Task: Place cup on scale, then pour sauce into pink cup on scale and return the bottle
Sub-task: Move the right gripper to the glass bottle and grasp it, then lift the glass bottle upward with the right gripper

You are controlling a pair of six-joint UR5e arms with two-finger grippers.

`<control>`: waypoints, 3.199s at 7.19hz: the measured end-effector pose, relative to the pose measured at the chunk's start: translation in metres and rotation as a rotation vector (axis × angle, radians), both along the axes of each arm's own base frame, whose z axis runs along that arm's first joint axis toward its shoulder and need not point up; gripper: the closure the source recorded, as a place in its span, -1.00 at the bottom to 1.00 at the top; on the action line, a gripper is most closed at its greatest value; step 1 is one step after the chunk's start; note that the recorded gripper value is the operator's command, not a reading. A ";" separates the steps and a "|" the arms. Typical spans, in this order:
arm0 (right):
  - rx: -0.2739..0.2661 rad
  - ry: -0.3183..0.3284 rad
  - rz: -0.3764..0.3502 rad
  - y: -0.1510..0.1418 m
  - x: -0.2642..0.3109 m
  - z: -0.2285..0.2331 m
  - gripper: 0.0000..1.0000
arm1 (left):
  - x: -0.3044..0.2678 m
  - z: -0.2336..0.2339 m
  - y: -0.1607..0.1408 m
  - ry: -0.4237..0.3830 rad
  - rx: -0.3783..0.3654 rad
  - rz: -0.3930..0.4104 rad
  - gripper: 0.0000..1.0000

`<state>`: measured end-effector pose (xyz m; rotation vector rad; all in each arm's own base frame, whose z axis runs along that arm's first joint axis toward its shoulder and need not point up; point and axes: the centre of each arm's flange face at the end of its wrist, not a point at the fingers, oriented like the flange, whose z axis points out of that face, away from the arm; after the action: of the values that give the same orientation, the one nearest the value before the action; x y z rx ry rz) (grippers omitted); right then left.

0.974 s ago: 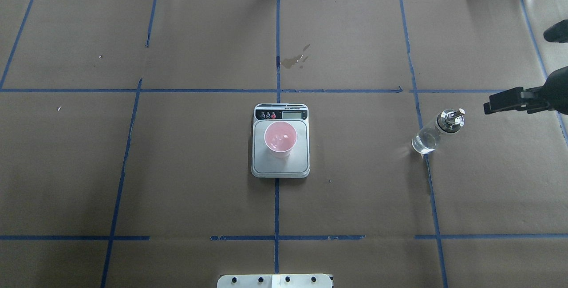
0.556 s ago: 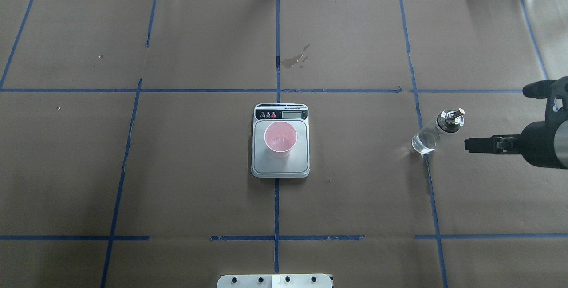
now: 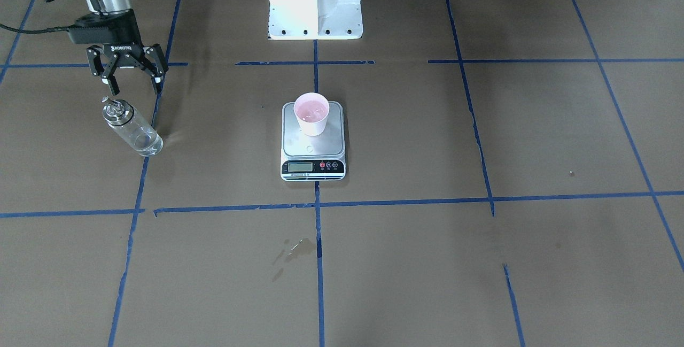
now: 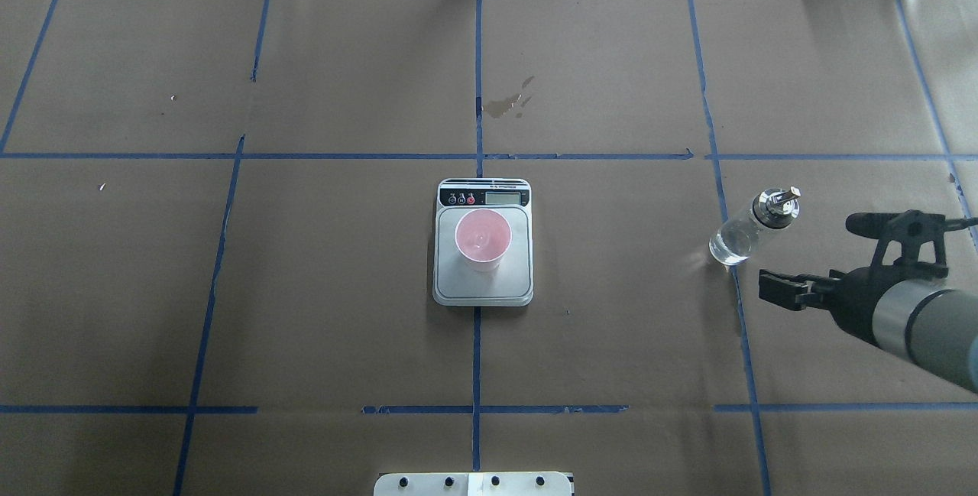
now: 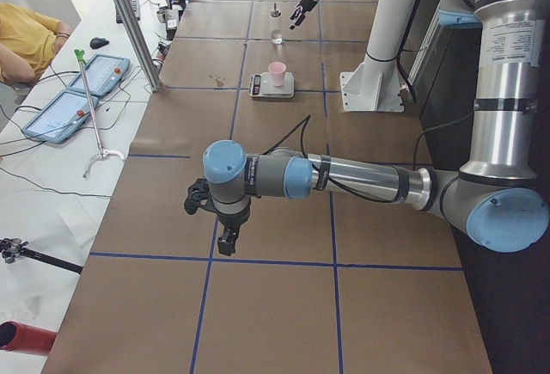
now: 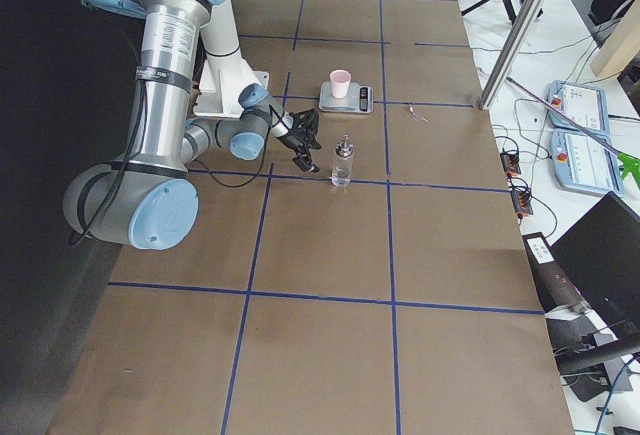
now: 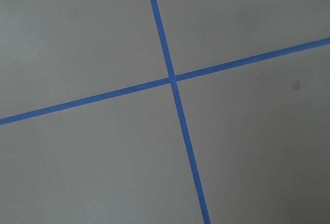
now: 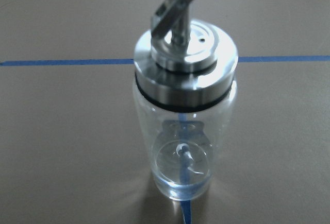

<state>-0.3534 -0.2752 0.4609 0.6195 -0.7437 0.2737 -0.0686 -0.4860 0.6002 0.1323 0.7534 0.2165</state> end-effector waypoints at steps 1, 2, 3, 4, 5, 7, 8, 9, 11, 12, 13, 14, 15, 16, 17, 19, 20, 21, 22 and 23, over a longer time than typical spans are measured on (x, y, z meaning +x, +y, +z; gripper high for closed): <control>0.032 0.009 0.030 -0.003 -0.013 0.021 -1.00 | 0.000 0.000 0.000 0.001 0.000 0.000 -1.00; 0.053 0.014 0.051 -0.006 -0.021 0.032 -1.00 | 0.000 0.000 0.000 0.001 0.000 0.000 -1.00; 0.071 0.018 0.069 -0.009 -0.025 0.036 -1.00 | 0.000 0.000 0.000 0.001 0.000 0.000 -1.00; 0.083 0.022 0.080 -0.011 -0.027 0.037 -1.00 | 0.000 0.000 0.000 0.001 0.000 0.000 -1.00; 0.097 0.024 0.084 -0.012 -0.027 0.038 -1.00 | 0.000 0.000 0.000 0.001 0.001 0.000 -1.00; 0.147 0.014 0.091 -0.015 -0.025 0.030 -1.00 | 0.000 0.000 0.000 0.002 0.001 0.000 -1.00; 0.169 0.012 0.098 -0.018 -0.025 0.025 -1.00 | 0.000 0.000 0.000 0.002 0.000 0.000 -1.00; 0.188 0.018 0.104 -0.021 -0.024 0.022 -1.00 | 0.000 0.000 0.000 0.002 0.000 0.000 -1.00; 0.212 0.037 0.124 -0.031 -0.018 0.019 -1.00 | 0.000 0.000 0.000 0.002 0.000 0.000 -1.00; 0.217 0.041 0.133 -0.036 -0.015 0.018 -1.00 | 0.000 0.000 0.000 0.001 0.000 0.000 -1.00; 0.222 0.040 0.141 -0.040 -0.014 0.015 -1.00 | 0.000 0.000 0.000 0.001 0.000 0.000 -1.00; 0.227 0.038 0.146 -0.044 -0.014 0.011 -1.00 | 0.000 0.000 0.000 0.001 0.000 0.000 -1.00; 0.231 0.040 0.150 -0.046 -0.014 0.010 -1.00 | 0.000 0.000 0.000 0.001 0.000 0.000 -1.00; 0.234 0.044 0.154 -0.049 -0.012 0.009 -1.00 | 0.000 0.000 0.000 0.001 0.001 0.000 -1.00; 0.237 0.049 0.155 -0.051 -0.011 0.009 -0.86 | 0.000 -0.001 0.000 0.001 0.001 0.000 -1.00; 0.241 0.055 0.161 -0.052 -0.012 0.011 1.00 | 0.000 -0.001 -0.001 0.001 0.002 0.000 -1.00; 0.245 0.054 0.168 -0.053 -0.012 0.009 1.00 | 0.000 -0.001 -0.001 0.001 0.002 0.000 -1.00; 0.251 0.050 0.176 -0.054 -0.011 0.007 1.00 | 0.001 -0.001 -0.001 0.001 0.002 0.001 -1.00; 0.260 0.045 0.186 -0.054 -0.010 0.003 1.00 | 0.001 -0.001 -0.001 0.001 0.002 0.001 -1.00; 0.274 0.030 0.198 -0.055 -0.009 -0.006 1.00 | 0.000 -0.001 -0.001 0.001 0.002 0.001 -1.00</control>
<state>-0.3622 -0.3300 0.4547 0.9580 -0.6974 0.3463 -0.0682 -0.4867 0.5993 0.1338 0.7545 0.2178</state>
